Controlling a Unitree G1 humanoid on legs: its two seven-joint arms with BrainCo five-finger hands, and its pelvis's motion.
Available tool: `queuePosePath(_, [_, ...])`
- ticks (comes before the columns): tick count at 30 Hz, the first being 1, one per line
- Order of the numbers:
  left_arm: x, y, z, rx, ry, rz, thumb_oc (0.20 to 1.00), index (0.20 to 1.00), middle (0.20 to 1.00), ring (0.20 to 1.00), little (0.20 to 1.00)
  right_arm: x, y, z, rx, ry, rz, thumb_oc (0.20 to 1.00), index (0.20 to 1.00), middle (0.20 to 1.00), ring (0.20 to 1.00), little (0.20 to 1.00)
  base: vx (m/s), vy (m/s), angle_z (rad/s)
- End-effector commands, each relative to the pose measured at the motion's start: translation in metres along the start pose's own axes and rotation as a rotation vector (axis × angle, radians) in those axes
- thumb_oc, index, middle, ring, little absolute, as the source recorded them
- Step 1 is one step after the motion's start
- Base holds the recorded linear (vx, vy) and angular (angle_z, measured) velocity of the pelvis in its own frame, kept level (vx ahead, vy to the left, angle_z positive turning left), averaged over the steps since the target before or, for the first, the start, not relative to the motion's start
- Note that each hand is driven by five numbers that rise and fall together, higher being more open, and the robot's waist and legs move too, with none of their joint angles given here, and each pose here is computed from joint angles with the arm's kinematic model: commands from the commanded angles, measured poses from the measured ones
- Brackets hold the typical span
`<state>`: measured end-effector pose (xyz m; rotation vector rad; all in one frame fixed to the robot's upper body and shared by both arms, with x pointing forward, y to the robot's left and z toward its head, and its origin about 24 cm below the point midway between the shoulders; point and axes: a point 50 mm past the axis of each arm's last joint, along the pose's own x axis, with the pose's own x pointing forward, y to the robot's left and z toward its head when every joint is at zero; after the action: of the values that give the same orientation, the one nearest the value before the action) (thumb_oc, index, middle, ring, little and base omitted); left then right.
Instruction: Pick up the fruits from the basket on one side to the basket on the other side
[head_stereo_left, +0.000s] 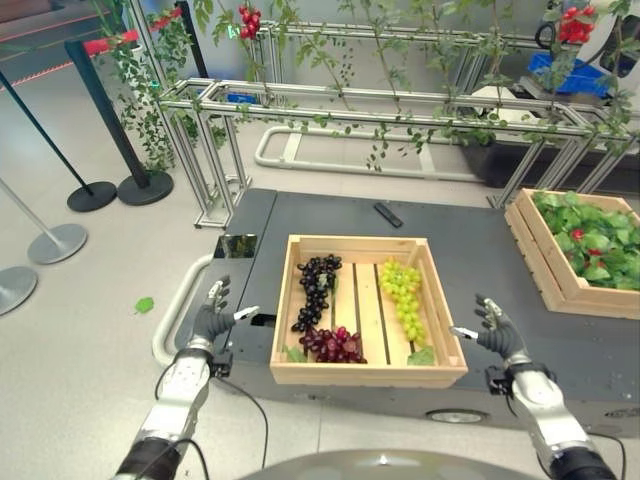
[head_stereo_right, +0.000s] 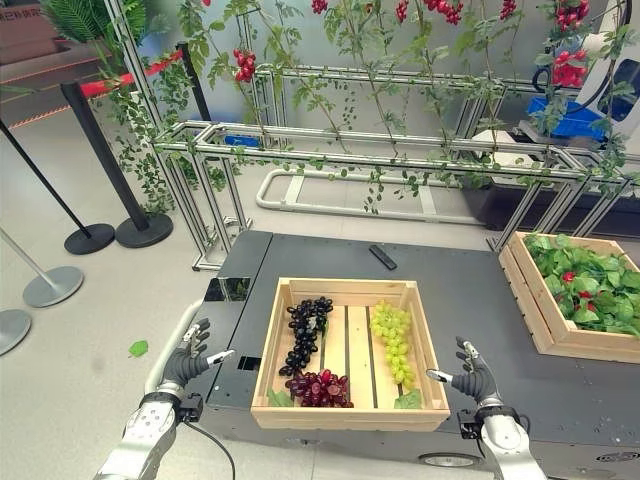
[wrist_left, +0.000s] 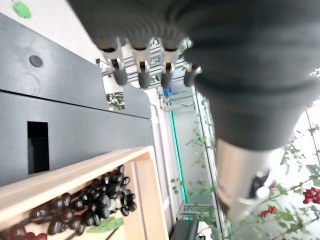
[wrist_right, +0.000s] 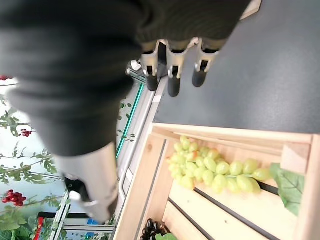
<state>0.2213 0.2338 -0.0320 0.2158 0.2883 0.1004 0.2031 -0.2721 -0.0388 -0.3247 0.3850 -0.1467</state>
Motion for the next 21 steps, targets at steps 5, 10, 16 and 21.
queuePosePath(5, [0.012,0.015,0.029,-0.009,-0.126,0.065,1.0,1.0,1.0,1.0,1.0,0.013,-0.009,0.07,0.024,-0.296,0.001,1.0,1.0,1.0,1.0,1.0,0.0,0.0,0.0])
queuePosePath(10, [0.014,0.017,0.033,-0.016,-0.144,0.083,1.0,1.0,1.0,1.0,1.0,0.015,0.001,0.099,0.042,-0.408,0.044,1.0,1.0,1.0,1.0,1.0,0.0,0.0,0.0])
queuePosePath(16, [0.016,0.018,0.04,-0.002,-0.174,0.099,1.0,1.0,1.0,1.0,1.0,0.013,0.018,0.128,0.027,-0.527,0.123,1.0,1.0,1.0,1.0,1.0,0.0,0.0,0.0])
queuePosePath(21, [0.023,0.02,0.063,0.007,-0.257,0.111,1.0,1.0,1.0,1.0,1.0,0.013,0.025,0.15,0.018,-0.605,0.155,1.0,1.0,1.0,1.0,1.0,-0.14,-0.015,0.07])
